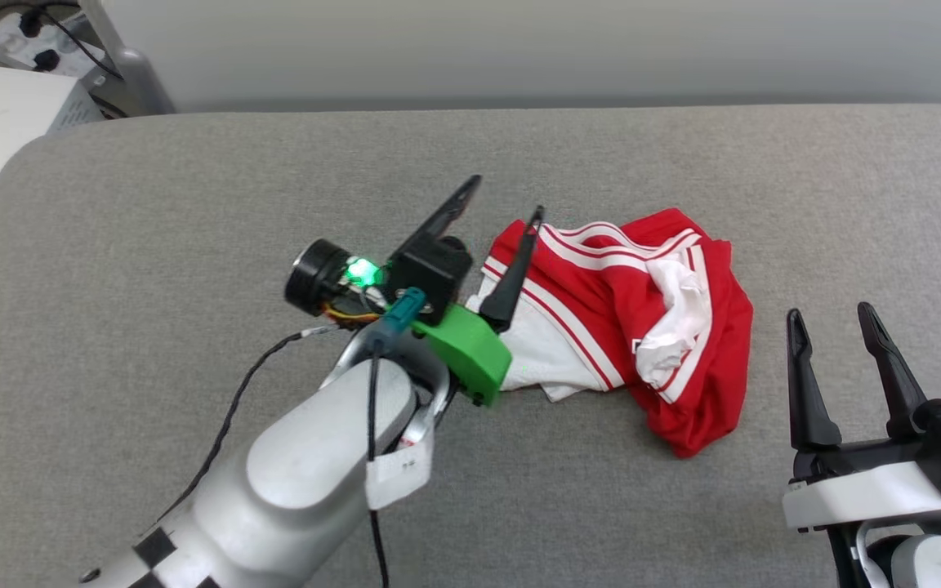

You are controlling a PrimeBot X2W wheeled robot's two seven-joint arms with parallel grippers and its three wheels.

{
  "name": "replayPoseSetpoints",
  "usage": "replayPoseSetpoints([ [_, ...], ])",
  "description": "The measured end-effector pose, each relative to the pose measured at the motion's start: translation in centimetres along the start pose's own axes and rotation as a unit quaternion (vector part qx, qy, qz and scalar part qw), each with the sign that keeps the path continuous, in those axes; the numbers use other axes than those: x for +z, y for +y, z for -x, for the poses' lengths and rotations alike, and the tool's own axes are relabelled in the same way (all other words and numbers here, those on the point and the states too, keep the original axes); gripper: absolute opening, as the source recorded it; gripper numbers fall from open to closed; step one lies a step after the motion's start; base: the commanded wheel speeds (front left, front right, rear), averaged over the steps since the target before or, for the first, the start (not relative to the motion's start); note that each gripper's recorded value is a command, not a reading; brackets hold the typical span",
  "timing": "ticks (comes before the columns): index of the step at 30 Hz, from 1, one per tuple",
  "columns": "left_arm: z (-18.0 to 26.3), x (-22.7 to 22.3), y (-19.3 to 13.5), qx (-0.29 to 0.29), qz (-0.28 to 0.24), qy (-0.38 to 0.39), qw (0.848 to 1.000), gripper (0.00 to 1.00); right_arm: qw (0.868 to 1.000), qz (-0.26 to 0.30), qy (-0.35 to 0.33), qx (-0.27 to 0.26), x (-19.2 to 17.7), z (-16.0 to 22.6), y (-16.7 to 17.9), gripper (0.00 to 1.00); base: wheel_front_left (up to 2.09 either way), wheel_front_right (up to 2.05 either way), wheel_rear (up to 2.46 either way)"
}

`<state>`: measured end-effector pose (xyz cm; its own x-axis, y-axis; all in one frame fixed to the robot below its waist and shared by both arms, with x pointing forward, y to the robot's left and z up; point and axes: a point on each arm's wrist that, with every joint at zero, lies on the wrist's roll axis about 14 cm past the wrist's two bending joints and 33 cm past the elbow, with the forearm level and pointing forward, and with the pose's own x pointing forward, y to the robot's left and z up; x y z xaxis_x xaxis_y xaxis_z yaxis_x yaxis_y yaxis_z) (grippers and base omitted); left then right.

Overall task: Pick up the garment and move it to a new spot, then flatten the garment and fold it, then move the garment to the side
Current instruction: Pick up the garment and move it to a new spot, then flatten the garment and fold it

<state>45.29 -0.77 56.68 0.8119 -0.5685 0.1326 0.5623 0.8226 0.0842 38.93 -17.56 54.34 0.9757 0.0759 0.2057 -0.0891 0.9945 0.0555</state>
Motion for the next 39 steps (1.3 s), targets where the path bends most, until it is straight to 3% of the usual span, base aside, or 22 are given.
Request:
replayPoseSetpoints([
  [5,3.6,1.4,4.5,0.093,-0.005,-0.021,0.995,1.00,1.000,-0.003,-0.008,0.016,0.6,0.1,1.2,1.00,0.00,0.00,0.00],
  [10,8.2,1.1,8.7,0.191,-0.007,-0.019,0.981,1.00,0.999,-0.007,-0.015,0.031,1.1,0.3,2.2,1.00,0.00,0.00,0.00],
  [18,14.1,-1.0,11.8,0.284,-0.003,0.008,0.959,1.00,0.999,-0.011,-0.006,0.041,0.7,1.1,2.9,1.00,0.00,0.00,0.00],
  [27,17.8,-2.6,11.1,0.309,0.009,0.022,0.951,1.00,0.999,-0.015,0.006,0.037,0.2,2.0,2.8,1.00,0.00,0.00,0.00],
  [39,19.3,-4.3,9.7,0.311,0.033,0.037,0.949,1.00,0.998,-0.018,0.042,0.032,-1.8,3.4,2.6,1.00,0.00,0.00,0.00],
])
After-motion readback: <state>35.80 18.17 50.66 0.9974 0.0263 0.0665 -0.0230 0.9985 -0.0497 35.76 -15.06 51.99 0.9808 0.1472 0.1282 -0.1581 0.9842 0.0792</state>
